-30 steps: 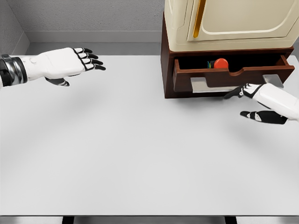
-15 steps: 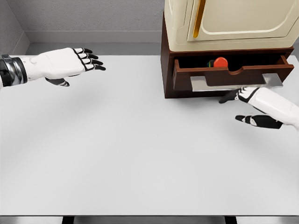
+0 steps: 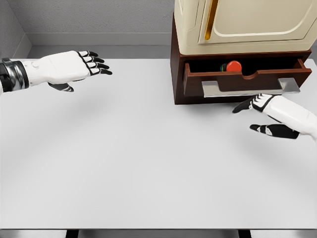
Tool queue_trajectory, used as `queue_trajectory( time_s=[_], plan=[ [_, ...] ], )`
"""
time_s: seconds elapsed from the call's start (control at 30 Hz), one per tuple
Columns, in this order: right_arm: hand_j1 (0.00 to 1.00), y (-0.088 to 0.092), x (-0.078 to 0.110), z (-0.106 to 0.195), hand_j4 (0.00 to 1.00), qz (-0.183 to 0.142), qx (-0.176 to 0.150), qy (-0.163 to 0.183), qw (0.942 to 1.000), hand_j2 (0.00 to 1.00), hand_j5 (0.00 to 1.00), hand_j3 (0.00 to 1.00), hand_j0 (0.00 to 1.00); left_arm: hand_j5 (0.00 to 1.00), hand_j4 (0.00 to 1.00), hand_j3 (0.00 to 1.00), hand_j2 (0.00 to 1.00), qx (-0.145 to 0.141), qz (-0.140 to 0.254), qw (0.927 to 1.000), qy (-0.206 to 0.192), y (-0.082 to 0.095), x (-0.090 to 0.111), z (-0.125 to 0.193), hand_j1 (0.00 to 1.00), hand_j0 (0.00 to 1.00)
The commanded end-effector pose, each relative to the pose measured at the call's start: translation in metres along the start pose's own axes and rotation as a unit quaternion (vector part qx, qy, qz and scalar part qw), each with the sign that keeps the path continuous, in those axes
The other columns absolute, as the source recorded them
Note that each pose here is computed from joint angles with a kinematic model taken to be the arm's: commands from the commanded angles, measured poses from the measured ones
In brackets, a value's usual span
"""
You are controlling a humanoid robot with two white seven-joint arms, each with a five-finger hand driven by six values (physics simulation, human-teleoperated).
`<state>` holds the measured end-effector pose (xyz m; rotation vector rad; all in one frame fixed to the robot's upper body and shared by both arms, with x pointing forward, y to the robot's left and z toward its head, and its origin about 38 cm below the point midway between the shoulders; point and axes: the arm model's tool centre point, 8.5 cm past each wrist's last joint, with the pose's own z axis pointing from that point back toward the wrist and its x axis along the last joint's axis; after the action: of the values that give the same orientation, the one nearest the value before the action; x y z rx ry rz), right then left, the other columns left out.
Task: Put the switch into the drawer with left arm, and close the drawer with right arm
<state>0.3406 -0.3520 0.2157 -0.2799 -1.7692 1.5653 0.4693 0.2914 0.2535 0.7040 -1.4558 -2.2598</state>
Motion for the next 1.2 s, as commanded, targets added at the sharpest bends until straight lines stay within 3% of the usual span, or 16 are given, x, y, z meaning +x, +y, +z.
queue_trajectory(
  time_s=[0.0, 0.2, 1.17],
  plan=[
    [0.72, 0.006, -0.009, 0.001, 0.72, -0.010, 0.003, 0.013, 0.9999, 0.72, 0.72, 0.72, 0.72, 1.00, 1.00, 1.00, 1.00, 0.002, 0.002, 1.0000, 0.001, 0.001, 0.000, 0.000, 1.00, 1.00],
    [0.72, 0.004, -0.013, -0.017, 0.72, -0.006, 0.012, 0.003, 0.9999, 0.72, 0.72, 0.72, 0.72, 1.00, 1.00, 1.00, 1.00, 0.002, 0.002, 1.0000, 0.001, 0.001, 0.000, 0.000, 1.00, 1.00],
    [0.72, -0.007, -0.019, -0.044, 0.72, 0.006, 0.002, -0.005, 1.0000, 0.72, 0.72, 0.72, 0.72, 1.00, 1.00, 1.00, 1.00, 0.007, 0.002, 0.9999, 0.007, 0.004, -0.004, 0.003, 1.00, 1.00]
  ],
)
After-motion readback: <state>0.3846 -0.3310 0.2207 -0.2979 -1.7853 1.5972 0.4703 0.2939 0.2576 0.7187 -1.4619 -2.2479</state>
